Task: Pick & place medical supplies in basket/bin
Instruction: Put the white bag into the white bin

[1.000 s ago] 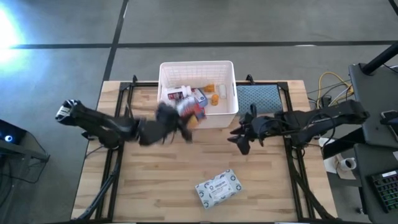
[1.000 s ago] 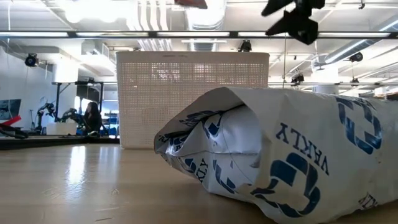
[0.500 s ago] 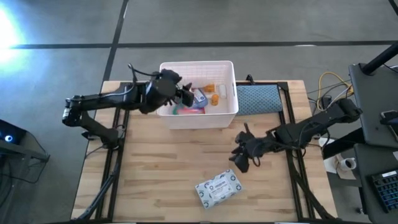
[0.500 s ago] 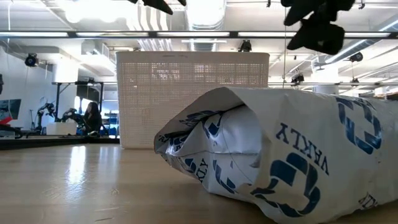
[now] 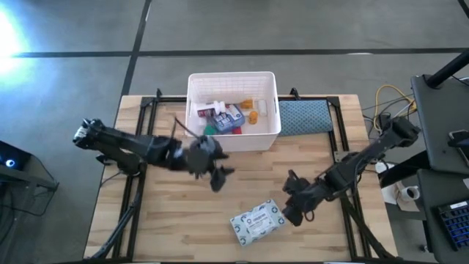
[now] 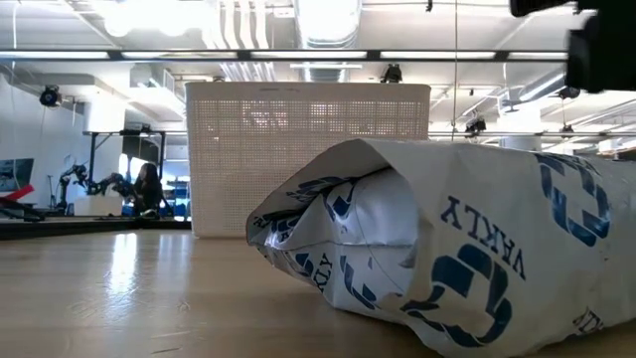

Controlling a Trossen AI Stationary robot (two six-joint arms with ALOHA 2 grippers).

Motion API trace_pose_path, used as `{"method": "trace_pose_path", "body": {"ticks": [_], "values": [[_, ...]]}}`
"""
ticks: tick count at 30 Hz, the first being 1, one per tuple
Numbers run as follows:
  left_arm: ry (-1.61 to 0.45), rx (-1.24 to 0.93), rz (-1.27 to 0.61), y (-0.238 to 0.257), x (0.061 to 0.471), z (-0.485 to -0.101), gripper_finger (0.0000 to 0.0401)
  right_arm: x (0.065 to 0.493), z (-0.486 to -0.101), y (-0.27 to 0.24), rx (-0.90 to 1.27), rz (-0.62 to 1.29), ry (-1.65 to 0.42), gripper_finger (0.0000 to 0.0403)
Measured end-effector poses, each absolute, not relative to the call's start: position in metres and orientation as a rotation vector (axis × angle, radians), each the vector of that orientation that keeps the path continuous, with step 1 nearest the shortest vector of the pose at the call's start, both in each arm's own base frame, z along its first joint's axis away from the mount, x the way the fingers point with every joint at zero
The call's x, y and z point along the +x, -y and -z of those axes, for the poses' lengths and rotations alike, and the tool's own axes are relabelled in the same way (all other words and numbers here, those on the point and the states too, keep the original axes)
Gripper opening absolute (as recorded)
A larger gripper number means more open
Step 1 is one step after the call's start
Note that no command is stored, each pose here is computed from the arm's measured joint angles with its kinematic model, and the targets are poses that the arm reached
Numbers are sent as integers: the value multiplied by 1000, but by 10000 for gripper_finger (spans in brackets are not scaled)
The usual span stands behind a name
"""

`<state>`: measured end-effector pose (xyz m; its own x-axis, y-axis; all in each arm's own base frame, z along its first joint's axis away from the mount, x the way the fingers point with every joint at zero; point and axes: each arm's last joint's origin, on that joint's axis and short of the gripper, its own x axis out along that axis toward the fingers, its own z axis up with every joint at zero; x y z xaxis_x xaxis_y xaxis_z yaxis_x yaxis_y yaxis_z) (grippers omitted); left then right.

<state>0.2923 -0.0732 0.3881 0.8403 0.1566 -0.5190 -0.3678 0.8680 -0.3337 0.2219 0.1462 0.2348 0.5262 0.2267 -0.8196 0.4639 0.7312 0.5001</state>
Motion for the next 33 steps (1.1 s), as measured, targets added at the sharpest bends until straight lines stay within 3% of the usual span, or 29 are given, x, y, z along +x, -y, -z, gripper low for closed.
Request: {"method": "trace_pose_path", "body": {"ticks": [7,11,18,25,33], "values": [[-484,-603,-305,108,311,-322,255,222,-208,-172,792,182,-1147,187],[-395,-760,-262,123,329,-289,255,226,-194,-194,837,100,-1190,187],[-427,-725,-240,141,360,-248,255,238,-176,-221,930,6,-1156,187],[-591,-626,-216,149,373,-204,255,245,-154,-223,1060,224,-1102,188],[-699,-585,-186,149,369,-190,255,251,-135,-233,1152,344,-1130,213]]}}
